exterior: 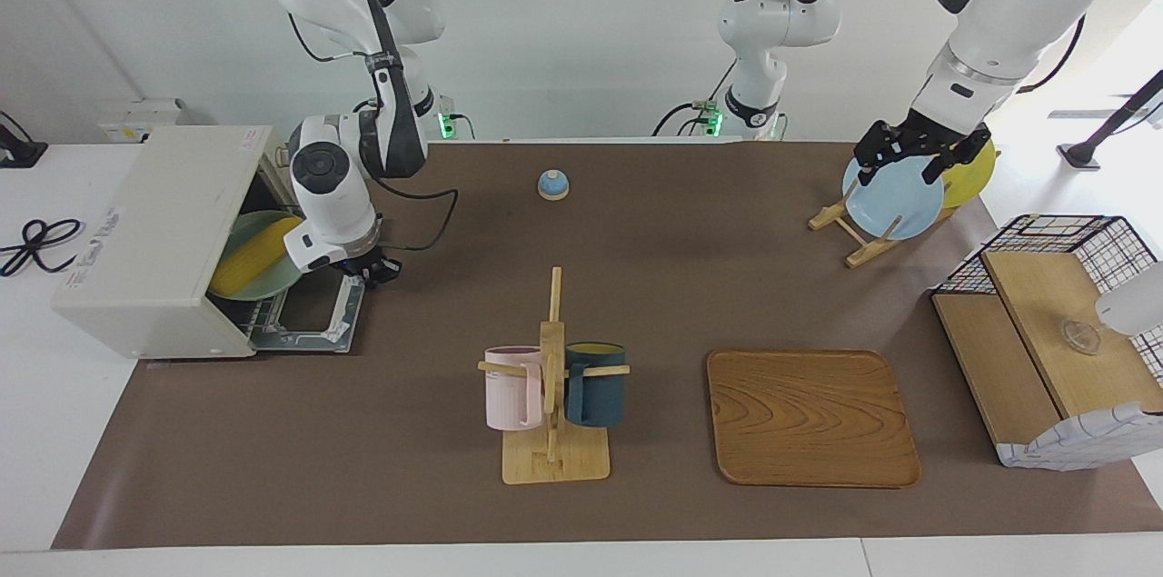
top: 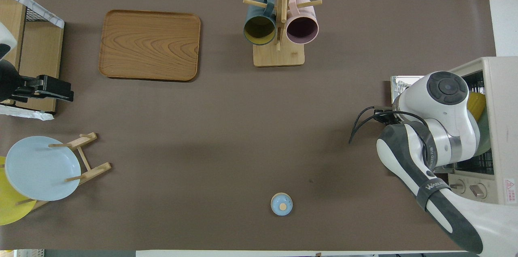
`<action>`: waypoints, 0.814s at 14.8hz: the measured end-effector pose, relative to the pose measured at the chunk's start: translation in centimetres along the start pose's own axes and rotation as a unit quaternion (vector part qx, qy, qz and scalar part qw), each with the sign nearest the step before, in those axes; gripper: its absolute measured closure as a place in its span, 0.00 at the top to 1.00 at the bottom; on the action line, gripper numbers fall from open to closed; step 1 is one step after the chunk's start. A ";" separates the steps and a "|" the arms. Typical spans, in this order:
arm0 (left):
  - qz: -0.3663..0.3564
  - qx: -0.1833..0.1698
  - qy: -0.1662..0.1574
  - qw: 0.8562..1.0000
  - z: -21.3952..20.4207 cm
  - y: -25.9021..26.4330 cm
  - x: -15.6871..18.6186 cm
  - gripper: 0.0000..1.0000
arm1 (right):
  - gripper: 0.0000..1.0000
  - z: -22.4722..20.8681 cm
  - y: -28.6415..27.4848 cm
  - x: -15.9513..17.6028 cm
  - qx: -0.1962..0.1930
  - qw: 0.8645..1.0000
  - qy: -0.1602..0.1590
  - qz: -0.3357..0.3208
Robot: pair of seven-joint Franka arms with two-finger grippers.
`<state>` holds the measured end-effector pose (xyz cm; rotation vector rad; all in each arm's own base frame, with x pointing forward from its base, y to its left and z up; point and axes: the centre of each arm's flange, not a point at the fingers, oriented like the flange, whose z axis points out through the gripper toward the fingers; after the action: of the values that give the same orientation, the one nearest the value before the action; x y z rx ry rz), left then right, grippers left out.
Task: Put corn in oven
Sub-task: 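Push the oven door up closed with the right gripper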
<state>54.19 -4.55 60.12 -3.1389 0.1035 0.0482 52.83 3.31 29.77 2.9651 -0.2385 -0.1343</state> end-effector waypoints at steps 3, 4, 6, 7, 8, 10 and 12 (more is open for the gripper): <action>0.000 0.000 0.000 1.000 0.0 0.0 0.0 1.00 | 0.01 -0.8 -0.7 0.0 -0.030 0.999 -0.003 -0.027; 0.000 0.000 0.000 1.000 0.0 0.0 0.0 1.00 | 0.01 -1.8 -0.8 0.2 -0.040 0.999 -0.010 -0.030; 0.000 0.000 0.000 1.000 0.0 0.0 0.0 1.00 | 0.01 -5.0 -0.5 0.7 -0.064 0.997 -0.025 -0.029; 0.000 0.000 0.000 1.000 0.0 0.0 0.0 1.00 | 0.01 -6.9 0.1 0.9 -0.075 0.996 -0.031 -0.028; 0.000 0.000 0.000 1.000 0.0 0.0 0.0 1.00 | 0.01 -8.7 1.0 1.2 -0.082 0.996 -0.033 -0.030; 0.000 0.000 0.000 1.000 0.0 0.0 0.0 1.00 | 0.01 -11.7 3.5 1.7 -0.093 0.994 -0.030 -0.043; 0.000 0.000 0.000 1.000 0.0 0.0 0.0 1.00 | 0.01 -13.6 6.9 2.0 -0.096 0.994 -0.032 -0.049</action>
<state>54.19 -4.55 60.12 -3.1389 0.1035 0.0482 55.17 -1.66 44.13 2.7844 -0.0813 -0.2495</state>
